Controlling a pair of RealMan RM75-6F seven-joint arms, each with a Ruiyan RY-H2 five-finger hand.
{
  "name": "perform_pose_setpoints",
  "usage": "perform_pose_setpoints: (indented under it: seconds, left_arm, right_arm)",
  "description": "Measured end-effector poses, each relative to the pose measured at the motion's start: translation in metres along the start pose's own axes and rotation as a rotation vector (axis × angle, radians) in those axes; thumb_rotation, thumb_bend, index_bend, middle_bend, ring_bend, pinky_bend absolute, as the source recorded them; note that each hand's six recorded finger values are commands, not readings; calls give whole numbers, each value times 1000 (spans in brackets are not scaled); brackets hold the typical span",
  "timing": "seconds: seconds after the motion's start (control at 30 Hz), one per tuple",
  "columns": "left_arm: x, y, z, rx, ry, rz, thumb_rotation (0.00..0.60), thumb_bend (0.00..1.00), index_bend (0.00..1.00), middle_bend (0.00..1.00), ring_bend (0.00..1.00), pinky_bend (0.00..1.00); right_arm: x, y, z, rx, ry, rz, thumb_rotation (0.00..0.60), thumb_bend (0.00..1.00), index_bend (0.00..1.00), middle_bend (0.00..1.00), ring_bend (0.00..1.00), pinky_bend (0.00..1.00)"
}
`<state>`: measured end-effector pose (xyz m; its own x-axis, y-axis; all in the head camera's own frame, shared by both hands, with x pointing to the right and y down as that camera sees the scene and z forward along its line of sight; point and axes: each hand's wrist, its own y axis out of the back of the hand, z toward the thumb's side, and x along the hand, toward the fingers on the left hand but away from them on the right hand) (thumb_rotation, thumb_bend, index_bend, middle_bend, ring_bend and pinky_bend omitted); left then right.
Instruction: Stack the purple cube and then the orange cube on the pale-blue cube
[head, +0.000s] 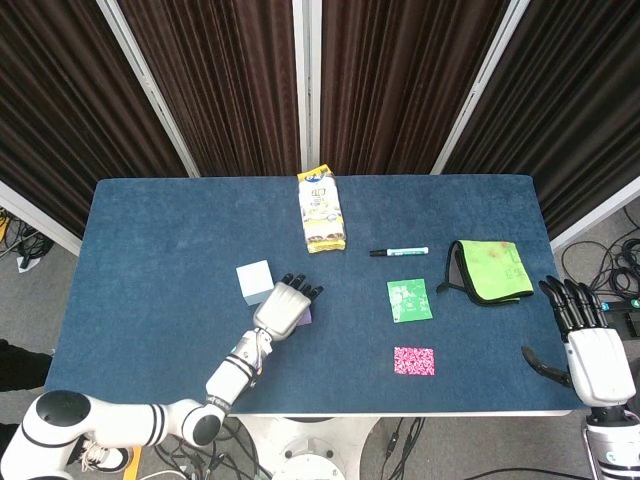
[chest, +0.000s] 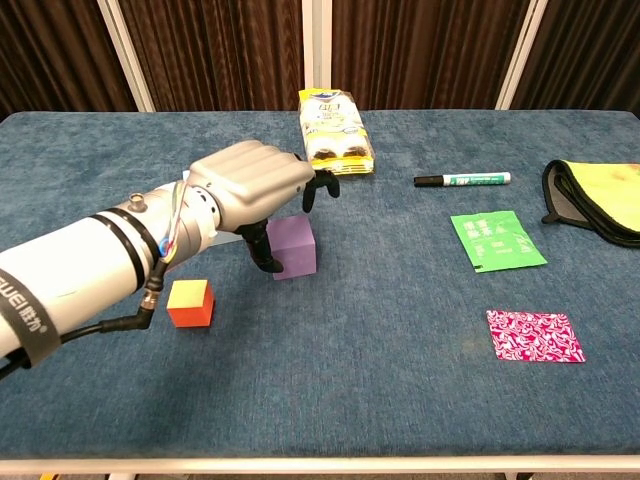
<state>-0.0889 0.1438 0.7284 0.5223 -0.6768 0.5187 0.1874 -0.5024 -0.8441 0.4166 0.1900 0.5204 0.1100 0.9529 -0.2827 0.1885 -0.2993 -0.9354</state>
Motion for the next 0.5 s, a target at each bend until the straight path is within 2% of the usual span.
perform_pose_setpoints:
  seconds: [0.5]
  left_arm:
    - [0, -6, -1, 10, 5, -7, 600, 191, 275, 512, 214, 257]
  right_arm:
    - [1, -1, -1, -2, 0, -1, 600, 133, 23, 59, 0, 0]
